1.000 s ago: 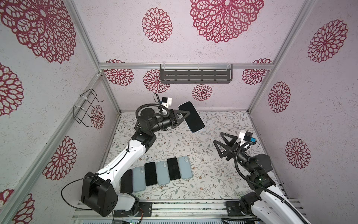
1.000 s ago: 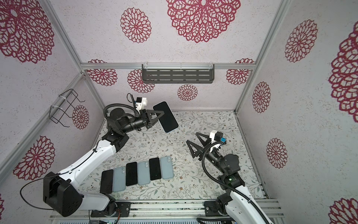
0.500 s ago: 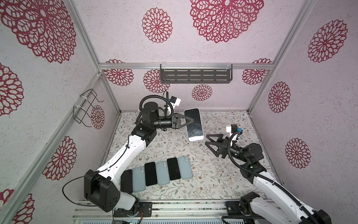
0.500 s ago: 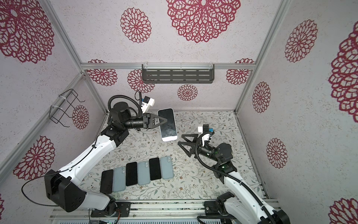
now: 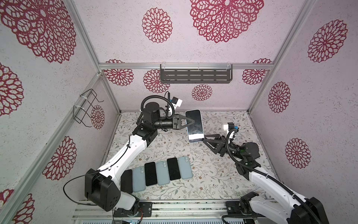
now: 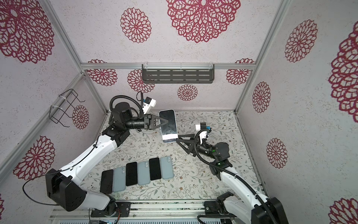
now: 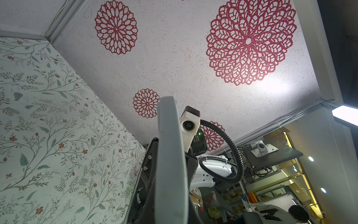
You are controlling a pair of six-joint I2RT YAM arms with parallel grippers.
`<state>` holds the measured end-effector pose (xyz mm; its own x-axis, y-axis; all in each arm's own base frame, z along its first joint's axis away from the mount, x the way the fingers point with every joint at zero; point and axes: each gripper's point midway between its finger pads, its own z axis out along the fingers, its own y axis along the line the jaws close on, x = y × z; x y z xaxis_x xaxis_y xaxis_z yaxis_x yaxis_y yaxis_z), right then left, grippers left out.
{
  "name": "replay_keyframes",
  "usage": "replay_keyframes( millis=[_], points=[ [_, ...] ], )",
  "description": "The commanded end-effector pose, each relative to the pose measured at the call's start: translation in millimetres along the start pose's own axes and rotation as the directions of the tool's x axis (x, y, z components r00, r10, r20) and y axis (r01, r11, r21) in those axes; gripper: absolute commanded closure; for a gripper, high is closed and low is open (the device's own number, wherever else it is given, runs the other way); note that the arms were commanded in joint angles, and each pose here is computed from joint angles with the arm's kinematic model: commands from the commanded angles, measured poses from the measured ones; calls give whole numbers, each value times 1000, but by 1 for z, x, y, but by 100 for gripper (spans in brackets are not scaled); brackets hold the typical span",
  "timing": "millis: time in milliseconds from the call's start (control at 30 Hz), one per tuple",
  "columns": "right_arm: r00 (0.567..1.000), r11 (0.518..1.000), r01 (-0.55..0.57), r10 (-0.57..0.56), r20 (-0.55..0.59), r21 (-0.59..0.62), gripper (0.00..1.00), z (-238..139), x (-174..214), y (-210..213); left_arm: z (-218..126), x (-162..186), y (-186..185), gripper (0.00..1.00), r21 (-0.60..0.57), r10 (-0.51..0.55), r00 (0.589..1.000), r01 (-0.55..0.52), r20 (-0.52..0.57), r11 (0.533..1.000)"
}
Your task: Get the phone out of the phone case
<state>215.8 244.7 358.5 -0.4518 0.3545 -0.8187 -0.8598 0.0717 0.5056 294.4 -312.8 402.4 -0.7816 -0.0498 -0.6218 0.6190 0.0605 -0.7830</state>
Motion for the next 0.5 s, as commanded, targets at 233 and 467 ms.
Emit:
replay_keyframes(
  millis=[233, 467],
  points=[
    [998, 993, 50, -46, 31, -110, 66, 4, -12, 26, 0, -5, -20, 100, 42, 83, 996, -83, 13, 996],
    [999, 992, 46, -43, 25, -121, 78, 4, -9, 28, 1, -5, -18, 100, 41, 78, 997, -79, 16, 996]
  ],
)
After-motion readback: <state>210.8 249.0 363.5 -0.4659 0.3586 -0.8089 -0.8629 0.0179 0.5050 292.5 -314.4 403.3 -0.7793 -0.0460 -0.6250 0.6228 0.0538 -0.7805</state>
